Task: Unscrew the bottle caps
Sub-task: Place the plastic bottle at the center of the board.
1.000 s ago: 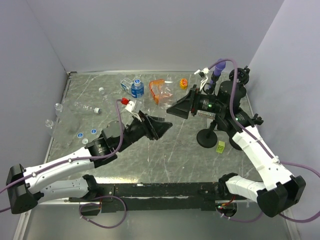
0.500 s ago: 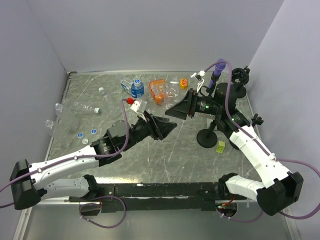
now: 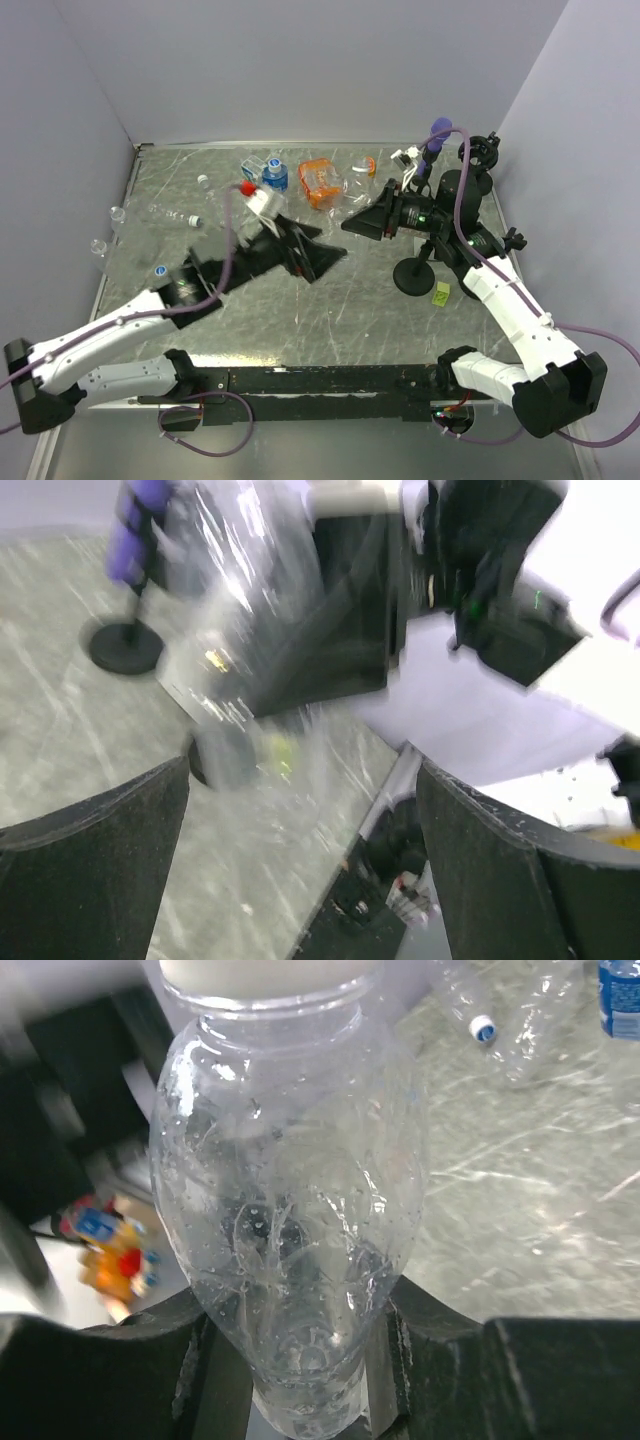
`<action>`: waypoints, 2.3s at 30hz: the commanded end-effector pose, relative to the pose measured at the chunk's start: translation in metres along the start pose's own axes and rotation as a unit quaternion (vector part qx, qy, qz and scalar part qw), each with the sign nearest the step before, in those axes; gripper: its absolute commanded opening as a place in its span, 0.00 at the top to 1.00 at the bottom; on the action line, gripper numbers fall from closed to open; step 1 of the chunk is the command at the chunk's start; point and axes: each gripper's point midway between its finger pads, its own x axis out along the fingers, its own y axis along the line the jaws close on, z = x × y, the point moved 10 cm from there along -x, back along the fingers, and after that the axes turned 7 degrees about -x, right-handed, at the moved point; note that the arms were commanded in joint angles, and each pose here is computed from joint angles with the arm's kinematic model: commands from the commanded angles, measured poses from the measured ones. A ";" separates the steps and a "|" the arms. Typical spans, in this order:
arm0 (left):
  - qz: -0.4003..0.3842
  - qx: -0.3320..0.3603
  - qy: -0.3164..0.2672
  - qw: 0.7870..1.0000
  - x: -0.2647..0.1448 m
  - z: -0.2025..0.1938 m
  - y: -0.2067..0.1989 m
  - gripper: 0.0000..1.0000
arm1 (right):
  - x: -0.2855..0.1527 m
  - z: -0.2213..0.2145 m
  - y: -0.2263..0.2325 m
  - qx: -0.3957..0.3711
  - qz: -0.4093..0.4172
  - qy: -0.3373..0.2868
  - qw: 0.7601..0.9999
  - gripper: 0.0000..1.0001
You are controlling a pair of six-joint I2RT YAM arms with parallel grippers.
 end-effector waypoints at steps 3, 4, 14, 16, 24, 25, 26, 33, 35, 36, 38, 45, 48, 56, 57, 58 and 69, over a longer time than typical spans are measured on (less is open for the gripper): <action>-0.043 0.012 0.015 0.999 -0.039 0.085 0.001 0.03 | -0.011 -0.013 0.002 -0.188 0.096 0.053 0.976 0.73; -0.053 0.006 0.019 0.998 -0.037 0.093 0.003 0.03 | -0.011 -0.018 0.001 -0.196 0.112 0.061 0.972 0.73; -0.133 0.009 0.088 0.987 -0.003 0.104 -0.003 0.04 | -0.011 -0.023 0.001 -0.224 0.153 0.088 0.959 0.73; -0.124 0.018 0.097 0.987 0.004 0.099 -0.005 0.05 | -0.008 -0.024 0.001 -0.221 0.161 0.090 0.958 0.72; -0.124 0.024 0.115 0.985 0.029 0.088 -0.006 0.21 | -0.002 -0.025 -0.001 -0.209 0.171 0.100 0.958 0.72; -0.128 0.022 0.123 0.984 0.031 0.086 -0.006 0.25 | -0.002 -0.026 -0.001 -0.207 0.172 0.101 0.958 0.72; -0.125 0.021 0.127 0.984 0.034 0.085 -0.005 0.27 | -0.001 -0.026 -0.001 -0.207 0.172 0.101 0.958 0.72; -0.126 0.012 0.135 0.983 0.041 0.079 -0.002 0.51 | 0.000 -0.028 -0.001 -0.206 0.177 0.104 0.957 0.72; -0.123 0.010 0.142 0.982 0.043 0.078 0.000 0.60 | 0.001 -0.028 -0.001 -0.205 0.177 0.104 0.957 0.72; -0.124 0.010 0.144 0.982 0.043 0.077 0.000 0.66 | 0.000 -0.027 0.000 -0.206 0.177 0.103 0.957 0.72; -0.128 0.009 0.146 0.981 0.043 0.077 -0.001 0.78 | 0.001 -0.028 -0.001 -0.205 0.178 0.104 0.957 0.72; -0.117 0.013 0.162 0.980 0.034 0.075 0.000 0.99 | 0.000 -0.027 -0.001 -0.206 0.162 0.104 0.959 0.20; -0.088 0.024 0.154 0.984 0.020 0.079 0.002 0.99 | -0.003 -0.024 0.000 -0.215 0.157 0.103 0.958 0.01; 0.051 0.053 0.104 0.992 -0.026 0.096 0.029 0.99 | -0.020 -0.010 -0.004 -0.233 0.134 0.089 0.959 0.01; 0.092 0.064 0.089 0.990 -0.033 0.101 0.033 0.99 | -0.025 -0.007 -0.005 -0.240 0.124 0.085 0.959 0.01; 0.131 0.077 0.080 0.985 -0.039 0.105 0.037 0.99 | -0.032 -0.005 -0.004 -0.246 0.120 0.080 0.958 0.01; 0.479 0.166 -0.131 0.852 -0.076 0.187 0.123 0.99 | -0.062 -0.057 -0.021 -0.287 0.149 0.074 0.943 0.01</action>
